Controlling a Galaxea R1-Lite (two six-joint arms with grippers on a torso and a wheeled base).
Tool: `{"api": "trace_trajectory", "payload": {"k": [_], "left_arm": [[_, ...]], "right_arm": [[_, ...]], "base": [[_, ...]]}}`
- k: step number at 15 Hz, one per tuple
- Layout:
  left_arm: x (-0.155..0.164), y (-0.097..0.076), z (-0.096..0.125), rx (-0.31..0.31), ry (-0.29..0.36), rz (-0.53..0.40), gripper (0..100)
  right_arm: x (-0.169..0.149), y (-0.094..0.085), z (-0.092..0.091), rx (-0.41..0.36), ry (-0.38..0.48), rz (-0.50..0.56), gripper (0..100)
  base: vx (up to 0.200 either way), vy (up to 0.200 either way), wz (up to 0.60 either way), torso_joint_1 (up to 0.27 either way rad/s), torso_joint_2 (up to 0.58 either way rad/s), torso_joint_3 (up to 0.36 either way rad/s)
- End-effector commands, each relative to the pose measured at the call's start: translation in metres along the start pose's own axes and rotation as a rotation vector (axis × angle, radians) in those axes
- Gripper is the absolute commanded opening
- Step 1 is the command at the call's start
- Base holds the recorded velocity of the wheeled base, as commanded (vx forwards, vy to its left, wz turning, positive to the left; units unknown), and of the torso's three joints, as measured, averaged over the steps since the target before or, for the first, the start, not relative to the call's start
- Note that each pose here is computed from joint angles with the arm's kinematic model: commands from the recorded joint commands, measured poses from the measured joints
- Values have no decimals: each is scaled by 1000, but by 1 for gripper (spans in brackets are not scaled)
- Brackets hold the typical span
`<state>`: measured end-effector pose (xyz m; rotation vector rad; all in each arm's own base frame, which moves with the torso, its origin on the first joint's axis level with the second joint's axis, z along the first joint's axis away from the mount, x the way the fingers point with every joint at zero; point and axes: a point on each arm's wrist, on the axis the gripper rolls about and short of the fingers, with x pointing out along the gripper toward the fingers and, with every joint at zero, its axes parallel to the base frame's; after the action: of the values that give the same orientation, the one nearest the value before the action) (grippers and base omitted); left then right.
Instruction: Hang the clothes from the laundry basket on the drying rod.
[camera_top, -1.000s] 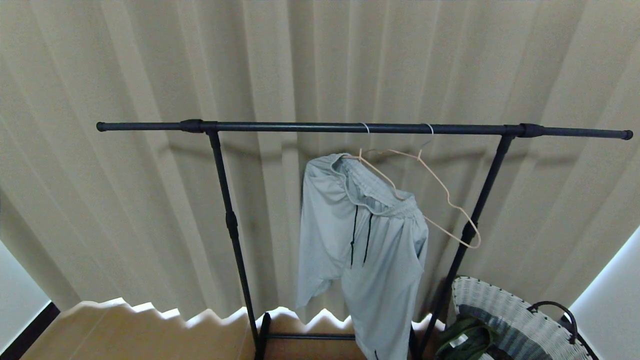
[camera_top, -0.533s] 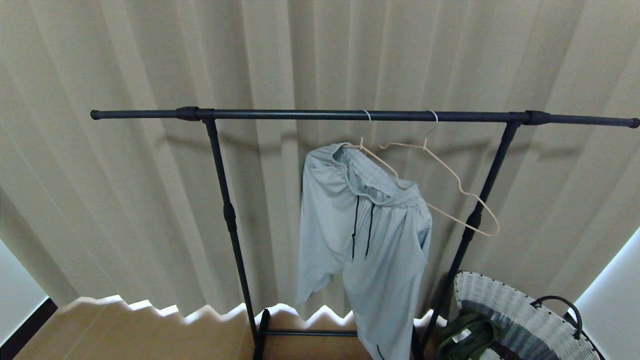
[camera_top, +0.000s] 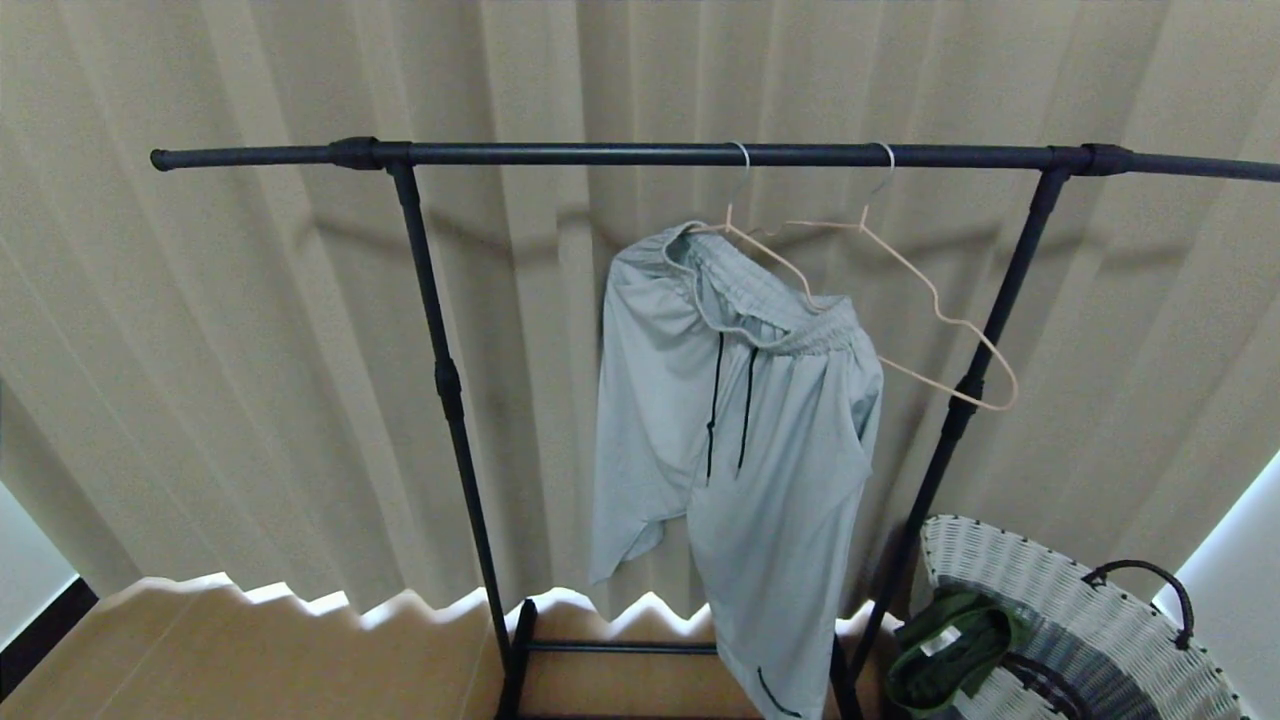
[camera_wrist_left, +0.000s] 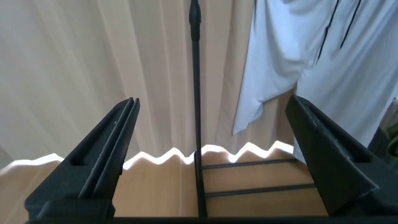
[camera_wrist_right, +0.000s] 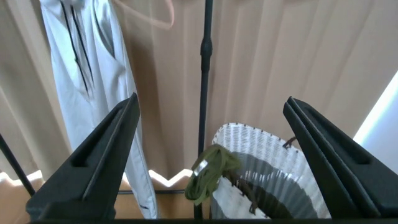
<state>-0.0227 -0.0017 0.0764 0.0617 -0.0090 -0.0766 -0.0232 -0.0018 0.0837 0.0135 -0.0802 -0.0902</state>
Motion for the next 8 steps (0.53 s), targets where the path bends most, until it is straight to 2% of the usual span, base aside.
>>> {"api": "trace_trajectory", "payload": {"k": [1,8], "left_arm": [[0,0,0,0,-1,0,100],[0,0,0,0,-1,0,100]], "right_arm": [[0,0,0,0,-2,0,100],[0,0,0,2,-2,0,100]], "base": [[0,0,0,-188,505,325],[0,0,0,-152,481,322]]}}
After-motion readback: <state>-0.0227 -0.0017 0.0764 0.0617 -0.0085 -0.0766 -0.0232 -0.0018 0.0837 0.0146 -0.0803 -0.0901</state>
